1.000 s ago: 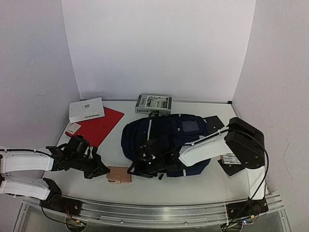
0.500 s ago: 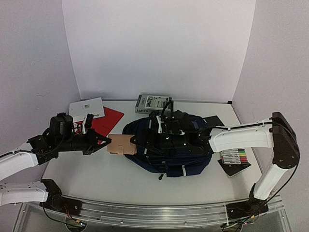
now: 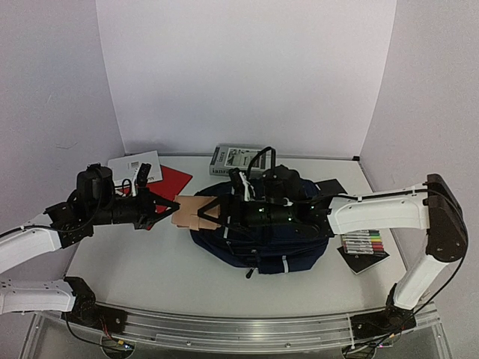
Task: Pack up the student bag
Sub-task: Pick up the personal item from the center of the board.
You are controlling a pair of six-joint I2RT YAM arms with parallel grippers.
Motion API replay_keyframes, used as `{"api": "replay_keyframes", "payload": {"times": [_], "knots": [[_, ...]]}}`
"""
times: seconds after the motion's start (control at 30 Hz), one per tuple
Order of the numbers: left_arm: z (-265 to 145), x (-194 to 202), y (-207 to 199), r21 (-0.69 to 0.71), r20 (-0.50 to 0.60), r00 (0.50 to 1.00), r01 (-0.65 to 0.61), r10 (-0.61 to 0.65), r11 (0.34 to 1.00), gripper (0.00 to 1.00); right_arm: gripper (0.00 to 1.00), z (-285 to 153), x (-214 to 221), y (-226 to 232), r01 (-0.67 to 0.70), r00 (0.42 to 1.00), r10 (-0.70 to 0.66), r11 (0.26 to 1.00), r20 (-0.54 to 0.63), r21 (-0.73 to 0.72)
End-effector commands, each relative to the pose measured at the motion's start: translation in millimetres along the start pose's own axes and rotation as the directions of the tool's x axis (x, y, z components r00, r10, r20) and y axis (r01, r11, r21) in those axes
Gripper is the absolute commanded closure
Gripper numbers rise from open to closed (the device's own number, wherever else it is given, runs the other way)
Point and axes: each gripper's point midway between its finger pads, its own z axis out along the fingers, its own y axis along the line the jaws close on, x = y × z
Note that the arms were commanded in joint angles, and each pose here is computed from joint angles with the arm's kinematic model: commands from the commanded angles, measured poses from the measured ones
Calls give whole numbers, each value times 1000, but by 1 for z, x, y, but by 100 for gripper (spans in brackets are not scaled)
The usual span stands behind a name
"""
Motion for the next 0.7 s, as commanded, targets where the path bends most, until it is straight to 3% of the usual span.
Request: {"api": "replay_keyframes", "payload": {"times": [0.0,0.3,0.53,0.6,0.67], "knots": [[-3,-19,-39,129,57,996,-69,62,989,100,21,-10,-18,38,58,997,-50,991,62,-123],[6,-17,-28,101,35,999,-40,37,994,100,56,-8,-26,48,53,995,-38,986,91,-160],[12,-16,-23,82,18,999,-39,38,996,99,69,-12,-30,52,55,993,-37,984,109,-167],[13,-17,-22,75,15,999,-48,47,996,95,78,-14,-32,50,53,992,-34,986,123,-158],[13,-17,-18,45,14,998,-58,57,997,84,88,-19,-37,47,45,988,-24,989,151,-138]]}}
